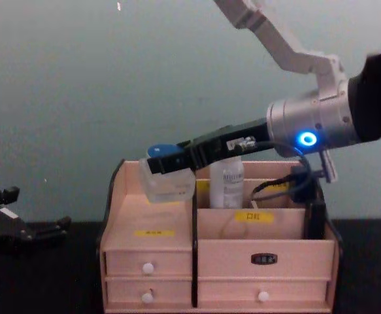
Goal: Pick up the facial cleanser and watermelon frost from the table and place them into the tiered storage box.
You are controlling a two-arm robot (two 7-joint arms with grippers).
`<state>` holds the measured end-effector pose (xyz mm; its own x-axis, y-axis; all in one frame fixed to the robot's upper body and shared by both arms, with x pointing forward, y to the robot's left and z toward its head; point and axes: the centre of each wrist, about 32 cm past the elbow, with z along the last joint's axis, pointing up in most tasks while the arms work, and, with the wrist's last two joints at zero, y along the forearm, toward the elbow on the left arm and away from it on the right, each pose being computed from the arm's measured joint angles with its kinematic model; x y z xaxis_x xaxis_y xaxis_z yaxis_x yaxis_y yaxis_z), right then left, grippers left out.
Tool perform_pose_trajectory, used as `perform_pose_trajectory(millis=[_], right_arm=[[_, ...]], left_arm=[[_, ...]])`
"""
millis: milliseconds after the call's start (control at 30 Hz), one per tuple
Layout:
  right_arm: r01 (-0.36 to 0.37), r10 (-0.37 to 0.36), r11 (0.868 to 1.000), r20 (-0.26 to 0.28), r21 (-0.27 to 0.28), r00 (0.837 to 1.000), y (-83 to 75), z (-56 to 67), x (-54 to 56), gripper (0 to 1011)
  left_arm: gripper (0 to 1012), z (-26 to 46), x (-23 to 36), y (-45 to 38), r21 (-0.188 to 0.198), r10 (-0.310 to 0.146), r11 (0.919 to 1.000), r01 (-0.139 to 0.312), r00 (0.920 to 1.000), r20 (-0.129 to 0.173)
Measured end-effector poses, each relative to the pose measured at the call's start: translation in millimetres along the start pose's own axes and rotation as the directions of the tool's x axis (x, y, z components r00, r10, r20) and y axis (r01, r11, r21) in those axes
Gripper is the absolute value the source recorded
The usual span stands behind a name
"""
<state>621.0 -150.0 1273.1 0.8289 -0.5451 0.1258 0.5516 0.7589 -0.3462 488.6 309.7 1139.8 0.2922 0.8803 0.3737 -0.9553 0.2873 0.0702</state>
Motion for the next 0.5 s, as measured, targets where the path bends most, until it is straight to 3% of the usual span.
perform_pose_trajectory(millis=[500], right_arm=[[0.0, 0.0, 1.0, -0.027, -0.031, 1.0, 14.8, -7.8, 1.3, 712]], left_arm=[[1001, 0.0, 0.0, 0.0, 0.0, 0.0, 1.0, 0.0, 1.0, 0.0]])
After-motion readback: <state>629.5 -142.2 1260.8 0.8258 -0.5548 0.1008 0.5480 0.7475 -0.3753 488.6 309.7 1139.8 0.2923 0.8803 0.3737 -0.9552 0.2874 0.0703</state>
